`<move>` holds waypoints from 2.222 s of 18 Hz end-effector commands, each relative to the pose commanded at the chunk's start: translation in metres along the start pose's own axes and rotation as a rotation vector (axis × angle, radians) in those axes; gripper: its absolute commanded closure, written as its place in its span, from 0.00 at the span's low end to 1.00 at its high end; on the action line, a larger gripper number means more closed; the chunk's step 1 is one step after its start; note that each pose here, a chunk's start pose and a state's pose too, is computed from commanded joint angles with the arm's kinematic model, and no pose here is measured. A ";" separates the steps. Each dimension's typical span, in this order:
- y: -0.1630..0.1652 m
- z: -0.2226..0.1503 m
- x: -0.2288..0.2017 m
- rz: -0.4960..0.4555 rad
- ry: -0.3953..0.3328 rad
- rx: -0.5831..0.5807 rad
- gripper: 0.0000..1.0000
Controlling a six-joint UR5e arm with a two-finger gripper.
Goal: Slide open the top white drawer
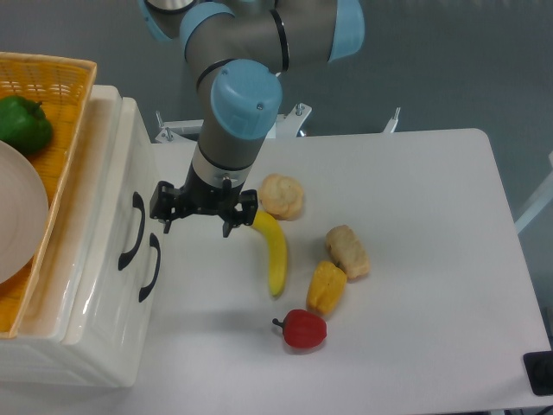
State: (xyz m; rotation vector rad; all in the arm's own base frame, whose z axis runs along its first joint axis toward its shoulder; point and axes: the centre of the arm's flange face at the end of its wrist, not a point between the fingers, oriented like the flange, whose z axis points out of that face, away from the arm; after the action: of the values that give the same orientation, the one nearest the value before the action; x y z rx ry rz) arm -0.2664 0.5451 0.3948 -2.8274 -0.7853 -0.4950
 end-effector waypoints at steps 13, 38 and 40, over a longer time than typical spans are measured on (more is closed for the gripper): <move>0.007 0.019 0.024 0.013 0.022 -0.038 0.00; 0.007 0.029 0.025 0.013 0.031 -0.056 0.00; 0.007 0.031 0.025 0.013 0.032 -0.061 0.00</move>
State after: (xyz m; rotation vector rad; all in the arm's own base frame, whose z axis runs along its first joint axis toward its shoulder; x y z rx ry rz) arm -0.2340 0.5584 0.3746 -2.8704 -0.7580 -0.5700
